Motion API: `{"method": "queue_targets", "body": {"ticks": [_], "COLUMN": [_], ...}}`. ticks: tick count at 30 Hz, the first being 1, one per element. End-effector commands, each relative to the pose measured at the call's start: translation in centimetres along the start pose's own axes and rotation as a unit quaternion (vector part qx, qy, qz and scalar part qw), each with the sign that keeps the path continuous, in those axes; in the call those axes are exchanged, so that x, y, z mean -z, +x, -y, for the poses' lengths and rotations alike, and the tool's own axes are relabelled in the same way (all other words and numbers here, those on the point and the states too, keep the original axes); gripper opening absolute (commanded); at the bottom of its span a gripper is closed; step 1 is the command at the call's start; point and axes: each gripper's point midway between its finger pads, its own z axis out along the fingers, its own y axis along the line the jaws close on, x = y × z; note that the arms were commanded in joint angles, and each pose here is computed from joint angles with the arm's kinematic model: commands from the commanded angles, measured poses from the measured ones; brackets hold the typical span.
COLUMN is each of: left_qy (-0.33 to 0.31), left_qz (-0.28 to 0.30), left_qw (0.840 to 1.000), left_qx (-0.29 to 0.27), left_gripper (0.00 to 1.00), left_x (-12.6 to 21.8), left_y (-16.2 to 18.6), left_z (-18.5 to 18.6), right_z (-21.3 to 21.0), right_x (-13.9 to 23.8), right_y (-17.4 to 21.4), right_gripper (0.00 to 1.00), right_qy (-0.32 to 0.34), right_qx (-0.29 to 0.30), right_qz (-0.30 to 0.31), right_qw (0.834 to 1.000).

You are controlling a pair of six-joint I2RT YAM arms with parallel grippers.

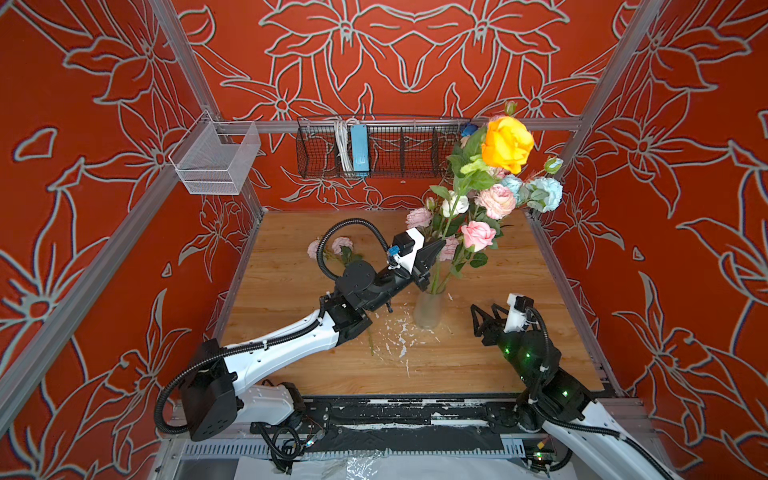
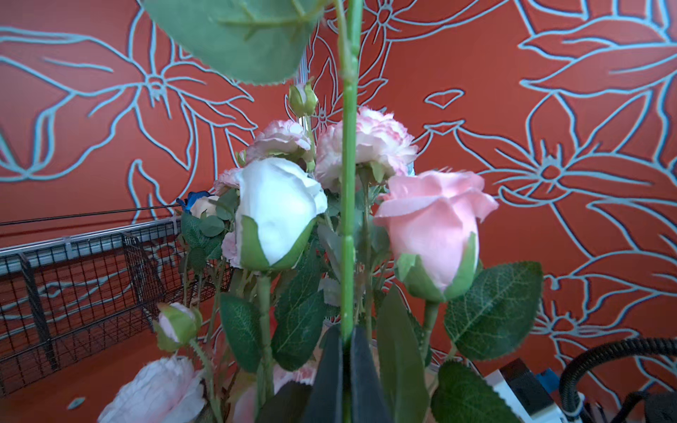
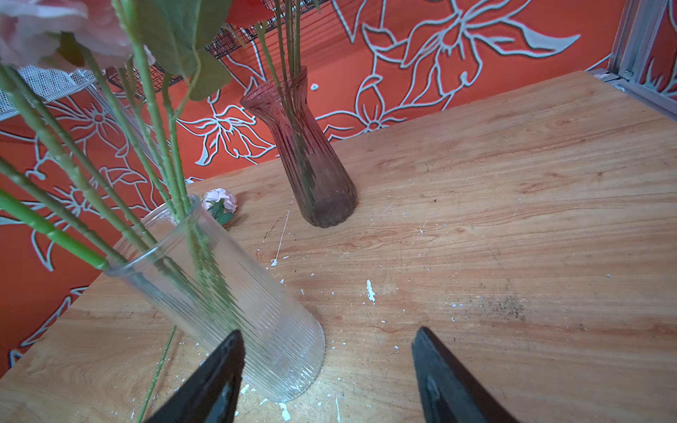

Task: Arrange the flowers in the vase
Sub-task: 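Open left gripper and draw it back from the clear vase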

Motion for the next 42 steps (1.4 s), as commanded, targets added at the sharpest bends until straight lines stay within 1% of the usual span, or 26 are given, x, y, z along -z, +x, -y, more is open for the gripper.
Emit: {"method": "queue_targets", "body": {"ticks": [1, 7, 11, 14, 21, 22, 23, 24, 25, 27, 28, 36, 40, 42], "left_qy": [-0.025, -0.03, -0.029, -0.037, -0.047, -0.044, -0.039, -0.036, -0.036, -0.034, -0.03, -0.025, -0.055, -0.085], "left_qz": [0.042, 0.026, 0.017, -0.012, -0.035, -0.037, -0.038, -0.042, -0.045, -0.047, -0.048, -0.056, -0.078, -0.099], "left_qw": [0.998, 0.999, 0.999, 0.998, 0.998, 0.998, 0.998, 0.998, 0.998, 0.998, 0.998, 0.998, 0.995, 0.99], "left_qx": [-0.026, -0.032, -0.039, -0.043, -0.015, -0.009, -0.005, -0.002, 0.002, 0.008, 0.01, 0.024, 0.037, 0.048], "left_gripper": [0.0, 0.0, 0.0, 0.0, 0.0, 0.03, 0.09, 0.18, 0.31, 0.43, 0.46, 0.49, 0.53, 0.57], "left_x": [-0.1, 0.1, 0.6, 0.8, 1.5, 1.5, 1.5, 1.5, 1.6, 1.7, 1.8, 2.8, 3.7, 4.5], "left_y": [-1.4, -0.3, -0.6, 0.8, 4.2, 4.4, 4.5, 4.6, 4.7, 4.6, 4.4, 2.5, 2.4, 2.7], "left_z": [-0.5, -0.6, -0.7, -1.0, -1.1, -1.0, -0.8, -0.7, -0.7, -0.7, -0.5, -0.4, -1.4, -2.4], "right_z": [0.8, 0.8, 0.8, 0.8, 0.9, 0.9, 0.9, 0.9, 0.8, 0.8, 0.8, 0.7, 0.8, 0.8], "right_x": [0.0, -0.1, -0.2, -0.2, -0.2, -0.2, -0.2, -0.2, -0.2, -0.2, -0.2, -0.1, -0.2, -0.2], "right_y": [0.0, 0.1, 0.2, 0.2, 0.3, 0.2, 0.2, 0.3, 0.2, 0.2, 0.2, 0.1, 0.2, 0.2], "right_gripper": [0.74, 0.74, 0.74, 0.74, 0.74, 0.74, 0.74, 0.74, 0.74, 0.74, 0.74, 0.74, 0.74, 0.74], "right_qy": [0.017, 0.019, 0.019, 0.019, 0.022, 0.023, 0.022, 0.022, 0.022, 0.022, 0.021, 0.02, 0.021, 0.02], "right_qx": [0.001, 0.003, 0.003, 0.005, 0.006, 0.006, 0.006, 0.006, 0.006, 0.006, 0.006, 0.005, 0.006, 0.005], "right_qz": [0.006, 0.006, 0.004, 0.001, -0.001, 0.001, 0.0, -0.001, 0.0, 0.0, 0.0, 0.001, 0.0, -0.001], "right_qw": [1.0, 1.0, 1.0, 1.0, 1.0, 1.0, 1.0, 1.0, 1.0, 1.0, 1.0, 1.0, 1.0, 1.0]}}
